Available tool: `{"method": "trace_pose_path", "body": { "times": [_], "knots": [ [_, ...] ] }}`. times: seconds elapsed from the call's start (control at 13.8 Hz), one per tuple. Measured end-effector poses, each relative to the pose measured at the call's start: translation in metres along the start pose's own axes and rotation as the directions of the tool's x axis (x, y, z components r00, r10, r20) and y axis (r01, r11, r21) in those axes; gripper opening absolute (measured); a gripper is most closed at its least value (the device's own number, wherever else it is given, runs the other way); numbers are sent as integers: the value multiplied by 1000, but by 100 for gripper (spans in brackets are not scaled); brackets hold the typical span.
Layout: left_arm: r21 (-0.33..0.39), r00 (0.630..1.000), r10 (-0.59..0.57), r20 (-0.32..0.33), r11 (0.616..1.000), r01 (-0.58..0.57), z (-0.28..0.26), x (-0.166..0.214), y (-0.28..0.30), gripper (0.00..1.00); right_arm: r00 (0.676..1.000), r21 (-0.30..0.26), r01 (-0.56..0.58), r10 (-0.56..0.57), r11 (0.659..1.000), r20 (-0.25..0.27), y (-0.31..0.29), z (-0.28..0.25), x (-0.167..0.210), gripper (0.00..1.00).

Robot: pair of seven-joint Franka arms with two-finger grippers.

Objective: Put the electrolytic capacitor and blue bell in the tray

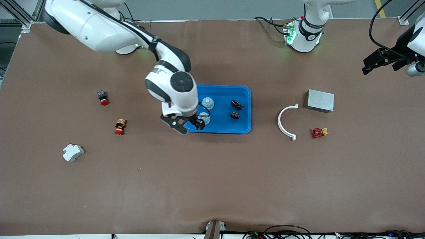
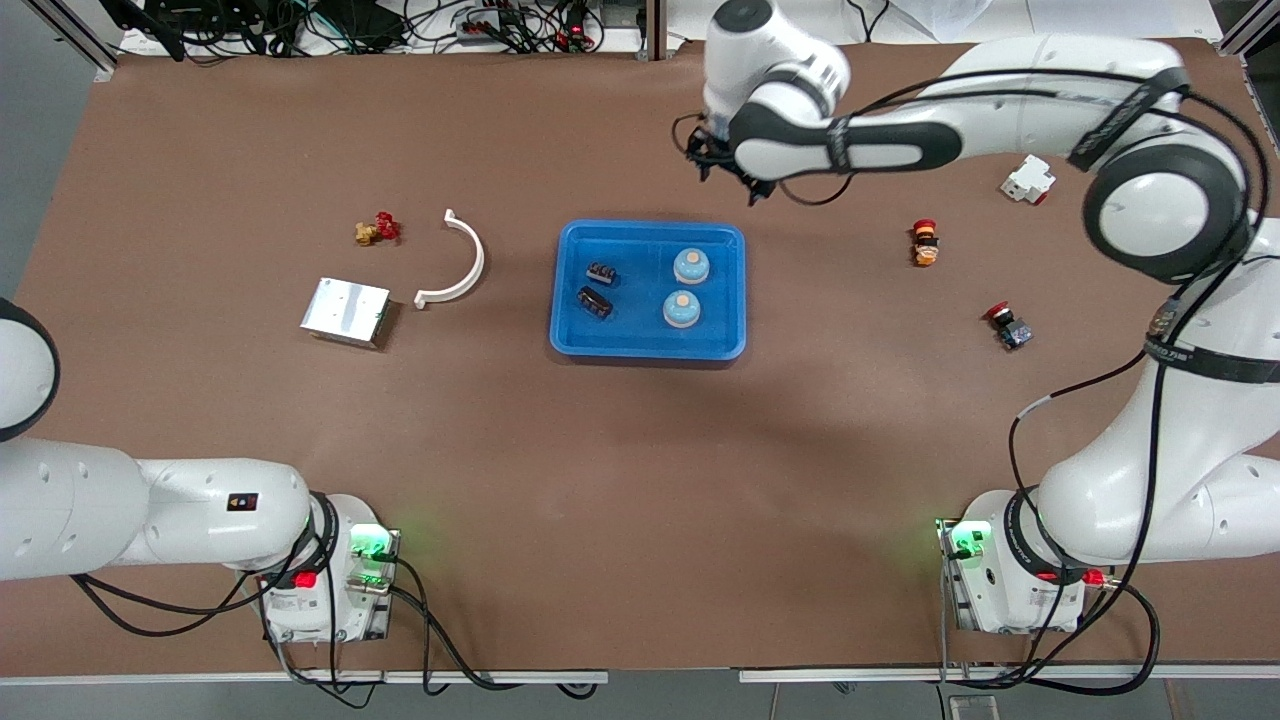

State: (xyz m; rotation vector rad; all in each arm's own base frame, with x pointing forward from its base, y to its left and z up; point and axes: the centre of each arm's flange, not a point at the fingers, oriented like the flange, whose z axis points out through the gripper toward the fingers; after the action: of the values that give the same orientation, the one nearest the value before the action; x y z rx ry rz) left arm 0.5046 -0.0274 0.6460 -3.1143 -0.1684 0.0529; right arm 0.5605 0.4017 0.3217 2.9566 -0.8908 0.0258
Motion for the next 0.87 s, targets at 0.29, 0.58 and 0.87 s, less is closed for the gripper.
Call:
{"method": "trace_pose_path", "body": {
  "times": [0.29,0.58,0.87],
  "knots": [
    [0,1000,0,0,1000,0,0,0,0,100,997,1,53,-53,999,51,47,-36,74,100],
    [0,1000,1,1,1000,-1,0,0,0,100,993,-26,117,-116,993,36,75,-26,109,100],
    [3,1000,2,16,1000,-2,1,-2,1,100,986,-21,164,-163,986,30,108,-24,134,100]
  ]
}}
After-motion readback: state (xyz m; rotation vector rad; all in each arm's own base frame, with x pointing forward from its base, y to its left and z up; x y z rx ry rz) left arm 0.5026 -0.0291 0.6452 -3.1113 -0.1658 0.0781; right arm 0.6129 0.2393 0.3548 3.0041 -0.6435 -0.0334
